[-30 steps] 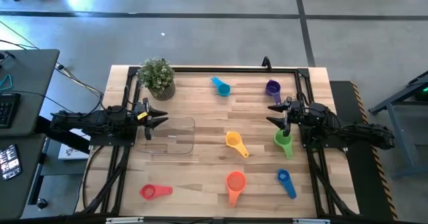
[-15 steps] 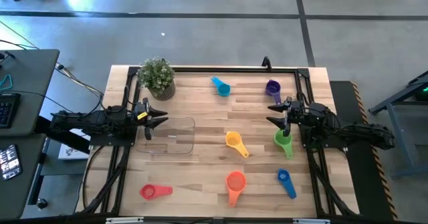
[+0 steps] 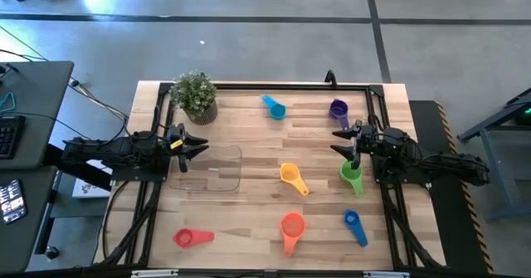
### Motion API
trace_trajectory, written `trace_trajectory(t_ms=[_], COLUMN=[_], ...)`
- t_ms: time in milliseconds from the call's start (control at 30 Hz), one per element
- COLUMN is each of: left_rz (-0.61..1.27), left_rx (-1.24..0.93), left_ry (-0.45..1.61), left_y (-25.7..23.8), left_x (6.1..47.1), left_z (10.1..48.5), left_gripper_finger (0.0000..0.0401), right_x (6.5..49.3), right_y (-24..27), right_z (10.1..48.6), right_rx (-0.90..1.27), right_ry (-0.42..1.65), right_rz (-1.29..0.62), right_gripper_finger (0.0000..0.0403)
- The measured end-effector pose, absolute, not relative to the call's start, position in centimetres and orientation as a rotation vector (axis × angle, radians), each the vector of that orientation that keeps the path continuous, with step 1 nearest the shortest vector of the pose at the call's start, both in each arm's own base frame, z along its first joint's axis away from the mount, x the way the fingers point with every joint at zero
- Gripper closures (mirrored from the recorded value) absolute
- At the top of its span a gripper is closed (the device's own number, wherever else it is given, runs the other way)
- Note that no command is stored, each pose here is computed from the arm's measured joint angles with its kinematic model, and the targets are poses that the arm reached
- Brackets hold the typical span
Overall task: Nest measuring cups in basket
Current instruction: Stack the green measuring cup on top of the orange measuring cup
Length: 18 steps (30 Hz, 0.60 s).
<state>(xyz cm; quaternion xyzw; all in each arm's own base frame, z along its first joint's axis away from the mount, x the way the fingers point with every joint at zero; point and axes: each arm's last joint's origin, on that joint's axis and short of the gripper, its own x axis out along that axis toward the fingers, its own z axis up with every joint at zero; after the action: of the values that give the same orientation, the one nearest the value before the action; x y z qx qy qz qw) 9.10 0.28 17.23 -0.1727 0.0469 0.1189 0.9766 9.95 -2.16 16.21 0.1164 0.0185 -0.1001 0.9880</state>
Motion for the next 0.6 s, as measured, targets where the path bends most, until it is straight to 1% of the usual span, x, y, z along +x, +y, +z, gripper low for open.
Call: trace_trajectory(t_ms=[267,600], left_rz=[0.244,0.253], left_rx=[-0.367,-0.534], left_ry=[0.092,0.071], left_y=[0.29,0.29], left_x=[9.09,9.09], left_z=[17.23,17.24], left_gripper_finger=[0.0298,0.0298], right_x=[9.95,9.95], right_y=[-2.17,-2.17], right_z=[16.2,16.2], right_rx=[0.234,0.234], right_ry=[0.037,0.037], right_rz=[-0.201,-0.201], right_gripper_finger=[0.0137,0.0137])
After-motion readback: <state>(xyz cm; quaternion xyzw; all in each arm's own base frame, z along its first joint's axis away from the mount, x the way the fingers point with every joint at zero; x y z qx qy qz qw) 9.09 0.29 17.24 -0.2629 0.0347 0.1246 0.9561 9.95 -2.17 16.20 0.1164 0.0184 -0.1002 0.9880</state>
